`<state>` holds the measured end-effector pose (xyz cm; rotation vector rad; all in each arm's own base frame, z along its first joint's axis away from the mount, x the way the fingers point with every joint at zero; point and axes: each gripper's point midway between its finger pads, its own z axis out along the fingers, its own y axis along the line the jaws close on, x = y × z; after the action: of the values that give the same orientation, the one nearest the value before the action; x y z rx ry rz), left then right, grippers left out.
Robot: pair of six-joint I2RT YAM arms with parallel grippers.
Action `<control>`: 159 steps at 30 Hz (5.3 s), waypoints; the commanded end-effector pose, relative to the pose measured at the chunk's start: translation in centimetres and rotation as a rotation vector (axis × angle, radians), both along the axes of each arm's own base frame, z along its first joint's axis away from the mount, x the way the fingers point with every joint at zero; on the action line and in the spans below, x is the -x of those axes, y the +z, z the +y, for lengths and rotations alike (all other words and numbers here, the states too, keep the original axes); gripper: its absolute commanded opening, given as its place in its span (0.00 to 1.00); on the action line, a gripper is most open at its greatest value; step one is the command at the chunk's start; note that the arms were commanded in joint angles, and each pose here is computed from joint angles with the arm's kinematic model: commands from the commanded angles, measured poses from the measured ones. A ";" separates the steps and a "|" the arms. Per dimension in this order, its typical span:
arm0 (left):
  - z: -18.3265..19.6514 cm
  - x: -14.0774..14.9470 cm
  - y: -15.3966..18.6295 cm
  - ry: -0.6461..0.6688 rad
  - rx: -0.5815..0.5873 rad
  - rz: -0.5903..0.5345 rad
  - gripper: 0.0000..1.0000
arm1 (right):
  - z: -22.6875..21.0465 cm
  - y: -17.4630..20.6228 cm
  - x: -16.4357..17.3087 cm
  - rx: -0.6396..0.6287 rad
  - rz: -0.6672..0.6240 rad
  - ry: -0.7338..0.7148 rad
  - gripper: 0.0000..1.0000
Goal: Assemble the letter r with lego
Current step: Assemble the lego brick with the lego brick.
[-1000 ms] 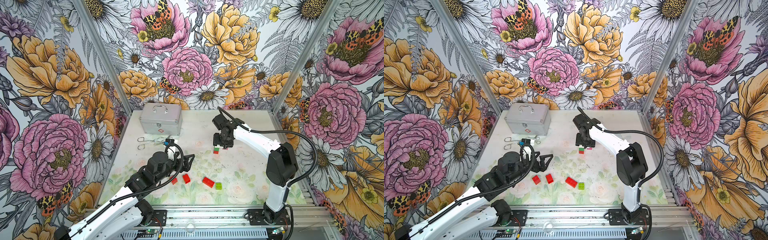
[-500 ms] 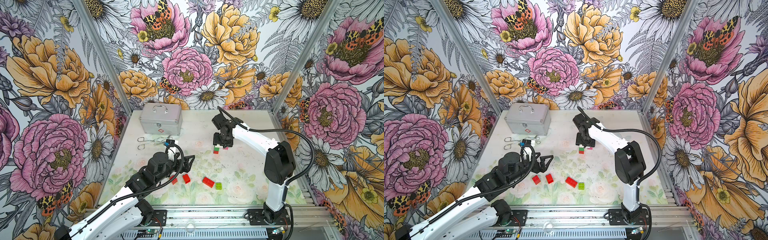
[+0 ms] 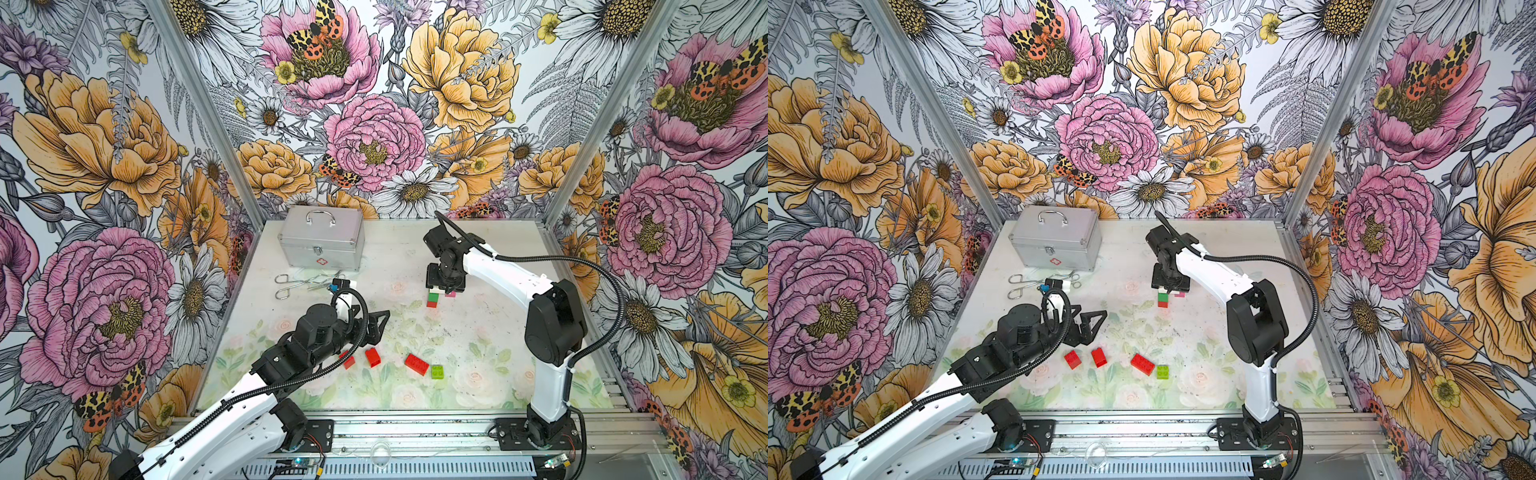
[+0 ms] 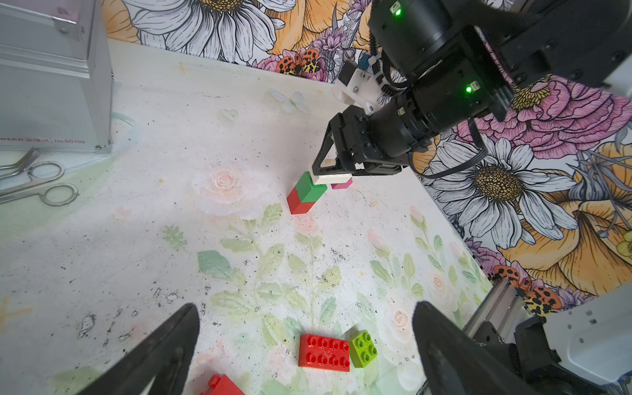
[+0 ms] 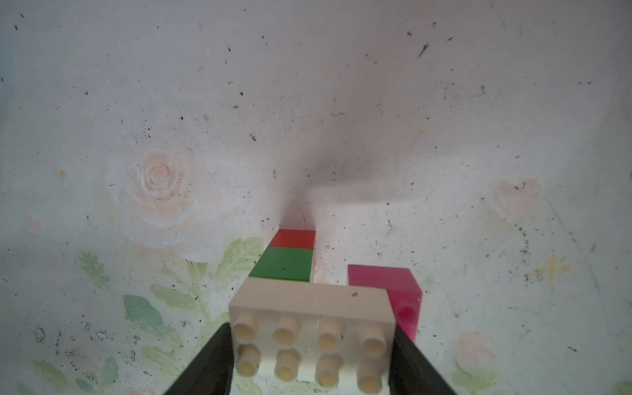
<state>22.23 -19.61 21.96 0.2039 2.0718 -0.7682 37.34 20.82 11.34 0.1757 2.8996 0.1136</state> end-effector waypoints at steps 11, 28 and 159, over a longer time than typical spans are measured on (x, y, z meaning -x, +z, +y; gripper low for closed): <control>-0.2 0.1 -0.3 -0.026 -0.011 -0.010 0.99 | 0.0 -0.4 -0.7 -0.007 -0.001 -0.022 0.34; -0.3 0.0 -0.5 -0.026 -0.007 -0.004 0.99 | -0.1 0.0 -0.1 -0.012 -0.009 -0.029 0.34; -0.1 -0.5 -0.4 -0.010 -0.002 0.004 0.99 | -1.1 -1.9 1.7 -0.014 0.062 0.014 0.34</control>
<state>22.63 -19.71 20.58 0.2017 2.1074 -0.7621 37.10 20.78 10.80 0.1619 2.9029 0.2323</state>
